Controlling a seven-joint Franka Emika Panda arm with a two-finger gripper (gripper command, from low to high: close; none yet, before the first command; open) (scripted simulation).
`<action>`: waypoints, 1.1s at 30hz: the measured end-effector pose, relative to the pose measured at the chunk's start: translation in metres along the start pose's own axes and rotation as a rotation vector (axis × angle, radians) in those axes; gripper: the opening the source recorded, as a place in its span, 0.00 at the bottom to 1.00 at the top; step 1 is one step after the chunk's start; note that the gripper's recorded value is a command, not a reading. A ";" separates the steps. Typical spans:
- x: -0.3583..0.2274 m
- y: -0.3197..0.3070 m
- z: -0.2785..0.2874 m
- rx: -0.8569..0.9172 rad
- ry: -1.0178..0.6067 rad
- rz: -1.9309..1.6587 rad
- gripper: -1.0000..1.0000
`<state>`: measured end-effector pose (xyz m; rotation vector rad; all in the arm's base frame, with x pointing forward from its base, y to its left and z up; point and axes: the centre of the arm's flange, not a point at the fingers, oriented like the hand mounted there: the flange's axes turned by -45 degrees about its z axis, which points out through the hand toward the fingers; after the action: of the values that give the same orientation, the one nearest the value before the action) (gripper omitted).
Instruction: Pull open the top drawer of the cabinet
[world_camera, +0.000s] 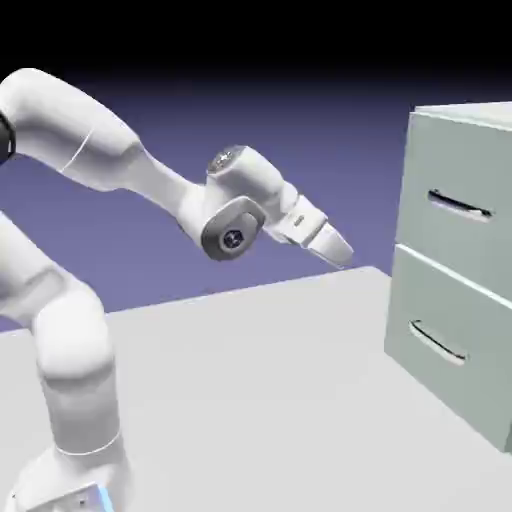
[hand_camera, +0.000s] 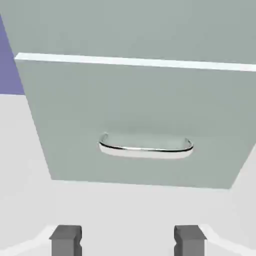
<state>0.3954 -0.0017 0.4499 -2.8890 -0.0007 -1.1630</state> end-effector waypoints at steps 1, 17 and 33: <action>-0.002 0.005 0.009 0.013 -0.026 0.052 0.50; -0.072 0.075 0.139 0.031 -0.402 0.809 0.50; -0.122 0.132 0.200 -0.144 -0.363 1.390 0.50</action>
<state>0.4473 -0.1270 0.2180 -2.1377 1.7244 -0.3311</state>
